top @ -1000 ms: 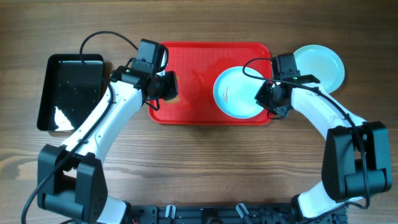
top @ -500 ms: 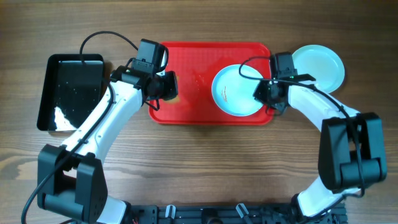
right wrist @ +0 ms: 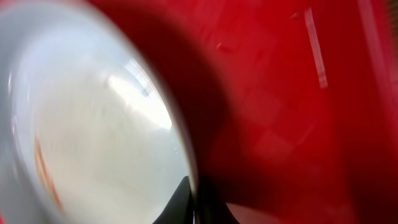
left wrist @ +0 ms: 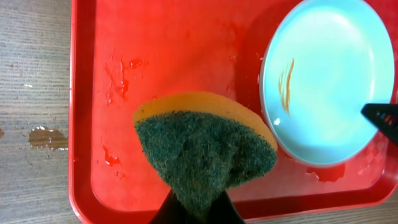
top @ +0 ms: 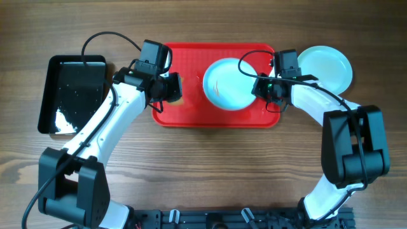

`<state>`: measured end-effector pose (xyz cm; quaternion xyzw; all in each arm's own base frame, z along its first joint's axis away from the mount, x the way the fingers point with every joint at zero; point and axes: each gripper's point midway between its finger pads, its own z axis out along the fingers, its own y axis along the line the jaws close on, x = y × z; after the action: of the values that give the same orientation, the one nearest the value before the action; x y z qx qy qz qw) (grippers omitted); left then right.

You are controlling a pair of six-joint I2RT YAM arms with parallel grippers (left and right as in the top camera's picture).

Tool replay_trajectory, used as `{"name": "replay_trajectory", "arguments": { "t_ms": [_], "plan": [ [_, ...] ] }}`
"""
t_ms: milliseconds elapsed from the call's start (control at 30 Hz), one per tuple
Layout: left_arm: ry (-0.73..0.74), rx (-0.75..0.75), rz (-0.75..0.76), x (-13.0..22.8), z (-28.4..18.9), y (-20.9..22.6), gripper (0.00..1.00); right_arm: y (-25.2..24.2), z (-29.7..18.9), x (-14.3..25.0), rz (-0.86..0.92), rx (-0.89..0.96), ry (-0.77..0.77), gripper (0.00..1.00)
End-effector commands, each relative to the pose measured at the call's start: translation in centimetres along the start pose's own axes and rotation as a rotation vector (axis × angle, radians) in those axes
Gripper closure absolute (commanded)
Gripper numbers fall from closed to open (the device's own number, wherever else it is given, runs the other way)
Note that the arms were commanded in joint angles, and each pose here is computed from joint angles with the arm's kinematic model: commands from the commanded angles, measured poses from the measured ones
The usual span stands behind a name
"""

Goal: Clean dirty plates on tray and stack at the side
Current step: 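Grasp the last plate's rim and drag it toward the tray center, then scrub the held plate with the sponge in the left gripper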

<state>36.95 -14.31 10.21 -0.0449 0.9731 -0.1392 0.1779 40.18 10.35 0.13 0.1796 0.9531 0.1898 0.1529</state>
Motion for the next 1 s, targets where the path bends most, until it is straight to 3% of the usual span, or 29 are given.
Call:
{"name": "replay_trajectory", "arguments": {
  "t_ms": [0, 300, 600, 833, 967],
  "plan": [
    [-0.001, 0.018, -0.01, 0.0, 0.2, -0.2, 0.96, -0.9, 1.7, 2.9, 0.002, 0.006, 0.098, 0.94],
    [-0.01, 0.022, -0.019, -0.2, 0.3, -0.3, 0.96, 2.6, 2.6, 5.2, -0.056, -0.012, 0.108, 0.92],
    [-0.01, 0.05, -0.004, 0.0, 0.8, -1.8, 0.96, 4.4, 3.1, 6.2, 0.055, -0.007, 0.09, 0.94],
    [-0.003, 0.071, 0.041, 0.1, 5.3, -3.5, 0.96, 5.2, 3.2, 6.9, 0.109, -0.01, 0.099, 0.96],
    [-0.011, 0.081, -0.021, -0.2, 7.5, -3.7, 0.96, 5.3, 3.2, 7.1, 0.12, -0.01, 0.101, 0.95]
  ]
}}
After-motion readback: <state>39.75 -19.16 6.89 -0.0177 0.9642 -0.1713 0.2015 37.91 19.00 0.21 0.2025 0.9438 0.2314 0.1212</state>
